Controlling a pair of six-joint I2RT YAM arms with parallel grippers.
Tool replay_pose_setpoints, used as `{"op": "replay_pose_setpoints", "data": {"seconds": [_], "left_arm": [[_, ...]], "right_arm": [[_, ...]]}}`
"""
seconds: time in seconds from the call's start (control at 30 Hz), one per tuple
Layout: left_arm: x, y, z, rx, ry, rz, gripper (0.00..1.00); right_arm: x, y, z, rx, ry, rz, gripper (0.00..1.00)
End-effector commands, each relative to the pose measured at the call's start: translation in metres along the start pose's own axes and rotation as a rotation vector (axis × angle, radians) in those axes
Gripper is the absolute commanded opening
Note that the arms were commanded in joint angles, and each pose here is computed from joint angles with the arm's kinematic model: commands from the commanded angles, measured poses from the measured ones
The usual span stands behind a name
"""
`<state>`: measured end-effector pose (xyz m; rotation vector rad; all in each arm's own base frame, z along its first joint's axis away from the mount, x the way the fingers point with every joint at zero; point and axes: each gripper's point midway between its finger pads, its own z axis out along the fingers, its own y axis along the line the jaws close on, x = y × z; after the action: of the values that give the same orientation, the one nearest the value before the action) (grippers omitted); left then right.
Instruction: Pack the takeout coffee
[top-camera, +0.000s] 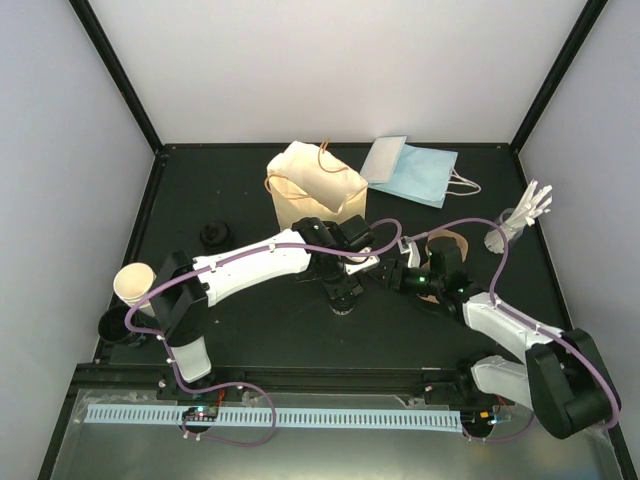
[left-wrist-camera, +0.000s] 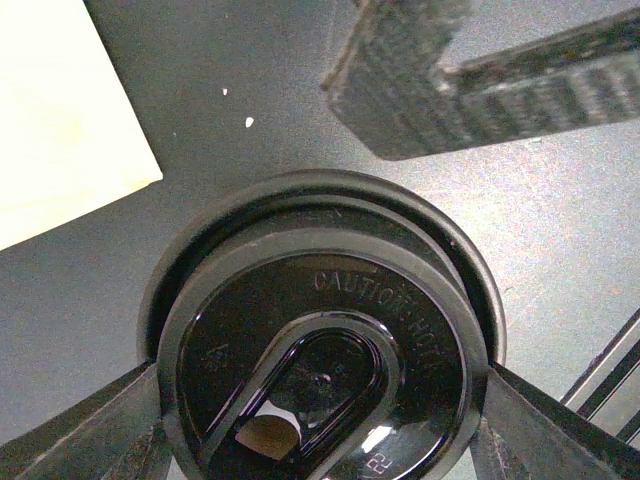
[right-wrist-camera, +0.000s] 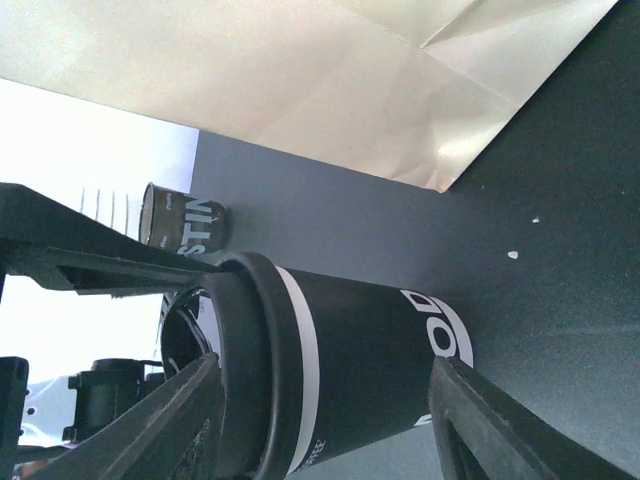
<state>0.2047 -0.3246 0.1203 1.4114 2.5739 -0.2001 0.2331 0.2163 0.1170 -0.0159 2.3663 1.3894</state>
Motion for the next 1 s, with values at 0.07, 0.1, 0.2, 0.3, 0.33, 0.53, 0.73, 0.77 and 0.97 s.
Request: {"op": "replay_pose_setpoints", "data": {"seconds": [0.07, 0.1, 0.2, 0.3, 0.33, 0.53, 0.73, 0.77, 0.97], "left_arm": [[0.035, -0.027, 0.034, 0.126, 0.169, 0.023, 0.76], [0.034, -0.027, 0.034, 0.126, 0.168, 0.023, 0.77], [0.034, -0.027, 0.034, 0.127, 0.168, 0.024, 0.76], [0.033, -0.028, 0.034, 0.129, 0.166, 0.024, 0.77], [0.033, -0.028, 0.034, 0.129, 0.165, 0.024, 0.77], [0.032, -0.029, 0.035, 0.135, 0.165, 0.026, 0.76], [0.030, -0.030, 0.034, 0.139, 0.161, 0.028, 0.76], [0.029, -0.030, 0.034, 0.139, 0.159, 0.028, 0.76], [0.029, -0.032, 0.033, 0.144, 0.153, 0.034, 0.76]], "right_arm": [[-0.009, 0.009, 0.007, -0.064, 0.008, -0.017, 0.58], [-0.009, 0.009, 0.008, -0.068, 0.014, -0.014, 0.58], [-0.009, 0.006, 0.012, -0.061, 0.028, -0.006, 0.58], [-0.006, 0.004, 0.016, -0.069, 0.048, -0.001, 0.57], [-0.006, 0.003, 0.017, -0.070, 0.053, 0.003, 0.56], [-0.003, 0.001, 0.022, -0.090, 0.075, 0.015, 0.55], [-0.001, 0.004, 0.026, -0.098, 0.095, 0.010, 0.55], [0.000, 0.003, 0.028, -0.092, 0.100, 0.012, 0.56], [0.007, -0.015, 0.033, -0.026, 0.118, 0.034, 0.56]]}}
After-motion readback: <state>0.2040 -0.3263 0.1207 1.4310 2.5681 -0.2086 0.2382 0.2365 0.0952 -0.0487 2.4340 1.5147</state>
